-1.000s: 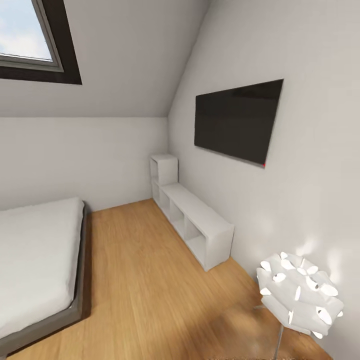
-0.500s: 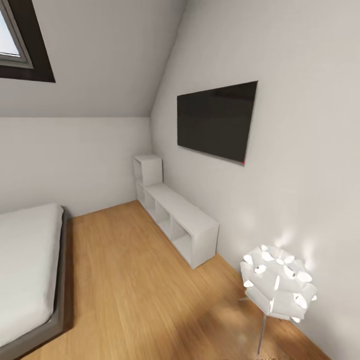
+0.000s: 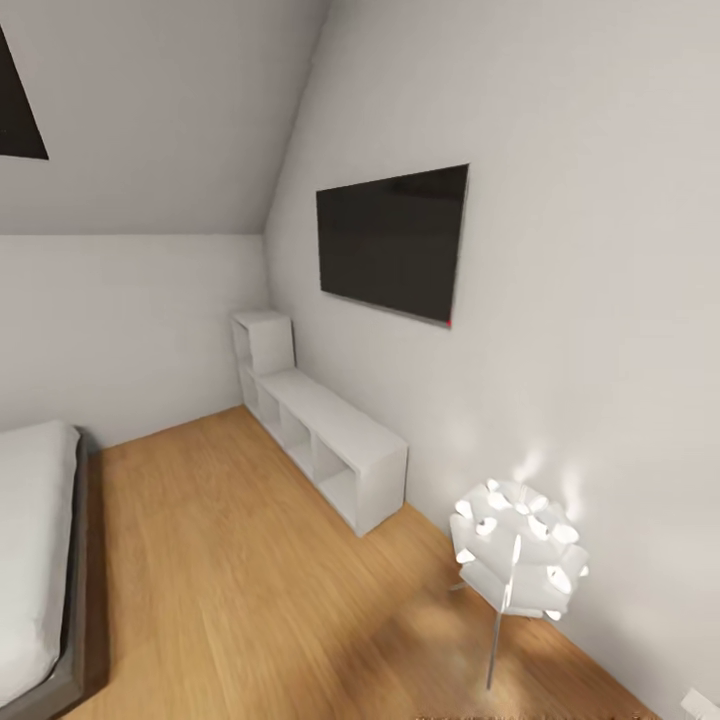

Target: Attach the digital camera to the camera tripod in the bedroom.

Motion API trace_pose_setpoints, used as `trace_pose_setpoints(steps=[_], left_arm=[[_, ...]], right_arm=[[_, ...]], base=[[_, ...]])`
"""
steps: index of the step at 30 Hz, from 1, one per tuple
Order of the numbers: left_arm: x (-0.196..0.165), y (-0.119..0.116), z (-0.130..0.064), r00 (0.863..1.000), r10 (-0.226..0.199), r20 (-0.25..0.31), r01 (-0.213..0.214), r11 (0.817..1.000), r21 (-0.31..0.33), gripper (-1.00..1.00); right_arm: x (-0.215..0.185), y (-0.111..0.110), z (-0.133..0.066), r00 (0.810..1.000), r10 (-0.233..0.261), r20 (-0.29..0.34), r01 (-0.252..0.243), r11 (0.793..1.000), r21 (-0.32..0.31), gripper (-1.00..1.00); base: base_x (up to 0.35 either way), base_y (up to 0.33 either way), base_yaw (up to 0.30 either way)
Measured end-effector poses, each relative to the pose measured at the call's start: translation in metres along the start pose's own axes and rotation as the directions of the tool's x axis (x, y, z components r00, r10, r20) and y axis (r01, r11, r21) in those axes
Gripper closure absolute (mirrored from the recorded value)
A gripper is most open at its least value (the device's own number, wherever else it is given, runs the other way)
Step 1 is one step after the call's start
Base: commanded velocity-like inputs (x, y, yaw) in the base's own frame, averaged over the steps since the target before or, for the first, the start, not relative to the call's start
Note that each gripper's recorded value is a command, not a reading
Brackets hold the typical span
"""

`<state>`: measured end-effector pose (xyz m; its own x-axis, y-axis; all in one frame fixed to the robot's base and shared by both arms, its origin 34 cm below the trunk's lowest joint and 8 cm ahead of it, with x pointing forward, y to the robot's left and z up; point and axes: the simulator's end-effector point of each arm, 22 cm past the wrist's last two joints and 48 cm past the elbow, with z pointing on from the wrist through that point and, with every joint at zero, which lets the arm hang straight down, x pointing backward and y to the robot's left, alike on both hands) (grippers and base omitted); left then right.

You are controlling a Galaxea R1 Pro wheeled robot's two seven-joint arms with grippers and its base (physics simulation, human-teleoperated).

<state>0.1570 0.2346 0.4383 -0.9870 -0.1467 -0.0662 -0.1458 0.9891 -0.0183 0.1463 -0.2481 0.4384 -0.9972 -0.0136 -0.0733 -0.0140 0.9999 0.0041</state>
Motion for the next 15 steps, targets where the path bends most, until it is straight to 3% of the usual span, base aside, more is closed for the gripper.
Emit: trace_pose_setpoints(steps=[15], left_arm=[[0.0000, 0.0000, 0.0000, 1.000, 0.000, 0.000, 0.000, 1.000, 0.000, -1.00]], right_arm=[[0.0000, 0.0000, 0.0000, 1.000, 0.000, 0.000, 0.000, 1.000, 0.000, -1.00]], base=[[0.000, 0.000, -0.220]])
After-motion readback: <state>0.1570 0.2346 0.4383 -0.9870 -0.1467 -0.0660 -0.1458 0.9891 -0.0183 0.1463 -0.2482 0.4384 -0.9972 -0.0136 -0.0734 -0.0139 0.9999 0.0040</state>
